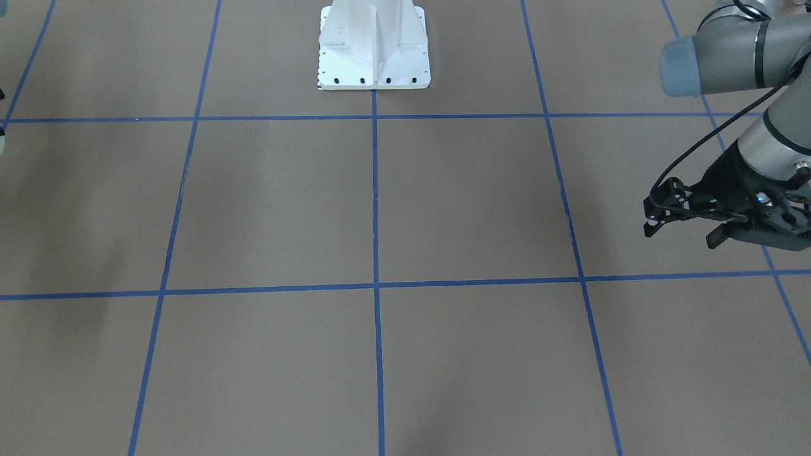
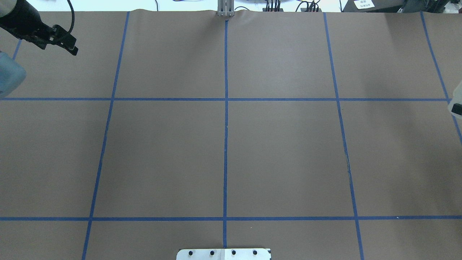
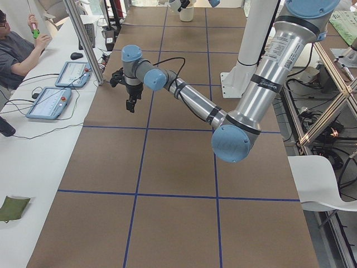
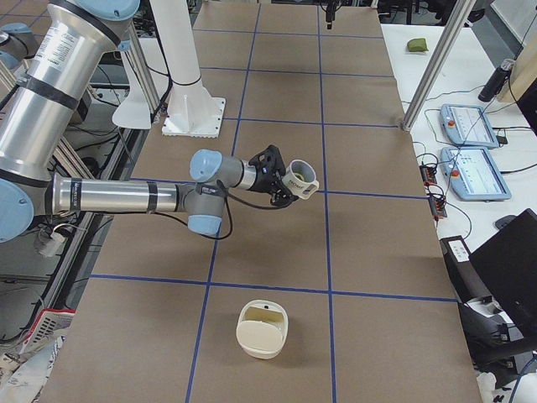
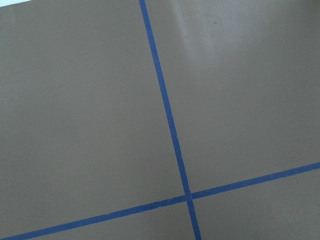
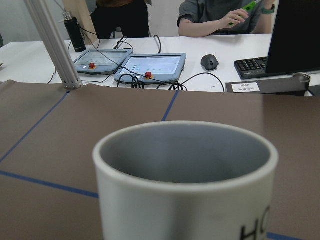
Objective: Left arm hands cup to right arm to dump lemon
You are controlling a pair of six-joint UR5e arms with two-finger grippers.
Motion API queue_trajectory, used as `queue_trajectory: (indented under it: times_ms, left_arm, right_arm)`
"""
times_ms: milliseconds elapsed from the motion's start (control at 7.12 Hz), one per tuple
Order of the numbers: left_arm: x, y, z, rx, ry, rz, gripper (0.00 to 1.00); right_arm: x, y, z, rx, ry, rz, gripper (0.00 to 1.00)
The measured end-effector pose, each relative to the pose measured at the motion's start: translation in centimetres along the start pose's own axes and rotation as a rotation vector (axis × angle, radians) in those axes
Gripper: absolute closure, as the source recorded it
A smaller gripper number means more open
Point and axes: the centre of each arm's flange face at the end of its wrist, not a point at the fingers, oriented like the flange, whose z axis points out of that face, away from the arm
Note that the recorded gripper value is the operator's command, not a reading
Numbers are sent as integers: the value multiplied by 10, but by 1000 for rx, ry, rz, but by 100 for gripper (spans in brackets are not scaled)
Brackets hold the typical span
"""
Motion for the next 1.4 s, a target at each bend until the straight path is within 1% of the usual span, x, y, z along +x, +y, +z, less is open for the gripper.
queue_trajectory:
  times_ms: [281, 562, 702, 983, 1124, 1264, 1405]
  left_arm:
    - [2, 1, -1, 2, 3, 3, 0]
    - [3, 1, -1, 3, 3, 4, 0]
    - [4, 1, -1, 3, 3, 5, 0]
    - [4, 1, -1, 3, 3, 5, 0]
    - [4, 1, -1, 3, 4, 6, 0]
    - [5, 1, -1, 3, 4, 6, 0]
    - [5, 1, -1, 3, 4, 7, 0]
  right_arm:
    - [55, 36, -23, 69, -51, 213, 71]
    - [92, 61, -43, 122, -115, 443, 72]
    - [106, 68, -52, 147, -137, 536, 72]
    - [122, 68, -65, 192, -152, 734, 73]
    - [131, 71, -70, 207, -163, 820, 74]
    - [144, 80, -74, 218, -196, 900, 74]
    - [158, 91, -79, 228, -247, 979, 74]
